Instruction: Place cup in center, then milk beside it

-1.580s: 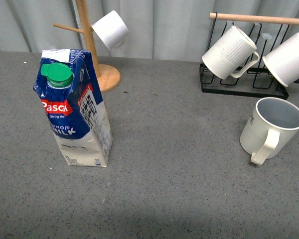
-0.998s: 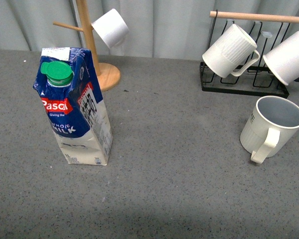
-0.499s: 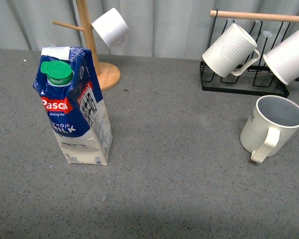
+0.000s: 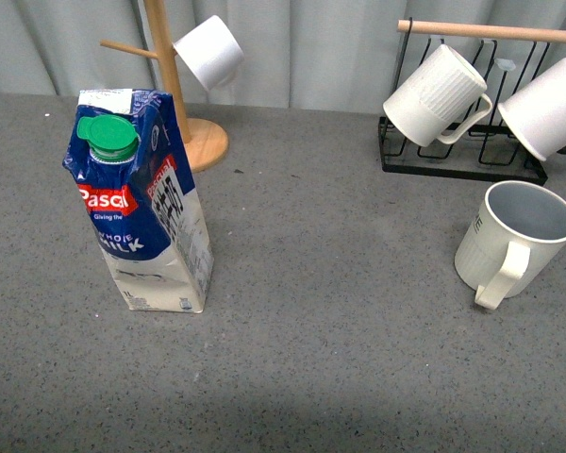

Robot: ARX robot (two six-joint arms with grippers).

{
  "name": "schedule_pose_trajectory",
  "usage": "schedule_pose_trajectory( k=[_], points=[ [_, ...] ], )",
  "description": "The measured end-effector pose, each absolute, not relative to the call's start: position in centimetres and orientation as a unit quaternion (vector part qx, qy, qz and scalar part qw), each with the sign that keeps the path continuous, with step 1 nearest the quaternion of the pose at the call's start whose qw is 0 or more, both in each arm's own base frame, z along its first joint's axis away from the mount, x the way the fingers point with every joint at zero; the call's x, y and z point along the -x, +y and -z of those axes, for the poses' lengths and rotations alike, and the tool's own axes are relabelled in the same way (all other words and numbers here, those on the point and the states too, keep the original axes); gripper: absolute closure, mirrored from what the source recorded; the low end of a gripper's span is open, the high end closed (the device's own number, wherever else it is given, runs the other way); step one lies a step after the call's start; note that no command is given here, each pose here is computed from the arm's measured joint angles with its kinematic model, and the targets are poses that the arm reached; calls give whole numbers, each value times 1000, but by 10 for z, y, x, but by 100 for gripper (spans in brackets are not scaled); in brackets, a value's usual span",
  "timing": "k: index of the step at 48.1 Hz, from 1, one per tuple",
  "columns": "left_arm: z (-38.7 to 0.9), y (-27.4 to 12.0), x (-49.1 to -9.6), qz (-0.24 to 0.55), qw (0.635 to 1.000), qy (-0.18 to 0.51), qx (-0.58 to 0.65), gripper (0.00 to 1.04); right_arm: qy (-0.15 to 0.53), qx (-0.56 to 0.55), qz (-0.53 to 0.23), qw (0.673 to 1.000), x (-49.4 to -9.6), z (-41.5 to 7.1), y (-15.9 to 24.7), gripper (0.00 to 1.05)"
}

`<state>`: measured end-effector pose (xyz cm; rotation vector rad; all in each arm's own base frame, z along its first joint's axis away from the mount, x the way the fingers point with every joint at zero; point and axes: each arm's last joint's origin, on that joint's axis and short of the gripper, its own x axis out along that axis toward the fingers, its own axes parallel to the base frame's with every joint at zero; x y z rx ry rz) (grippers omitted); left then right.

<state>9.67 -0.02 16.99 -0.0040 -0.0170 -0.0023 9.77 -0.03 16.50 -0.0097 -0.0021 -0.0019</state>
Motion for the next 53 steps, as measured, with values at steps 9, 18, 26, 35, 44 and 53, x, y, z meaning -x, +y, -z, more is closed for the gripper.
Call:
schedule_pose_trajectory(
  k=[9,18,26,35,44,53],
  points=[
    [-170,0,-97,1,1000,-8,2,6,-1,5,1,1000,-98,-165,0,9],
    [-170,0,-97,1,1000,-8,2,6,-1,5,1,1000,-98,-165,0,9],
    [-170,0,-97,1,1000,-8,2,6,-1,5,1,1000,-98,-165,0,9],
    [-170,0,-97,1,1000,-8,2,6,-1,5,1,1000,-98,-165,0,9],
    [-170,0,-97,1,1000,-8,2,6,-1,5,1,1000,-98,-165,0,9],
    [-170,0,-97,1,1000,-8,2,6,-1,5,1,1000,-98,-165,0,9]
  ],
)
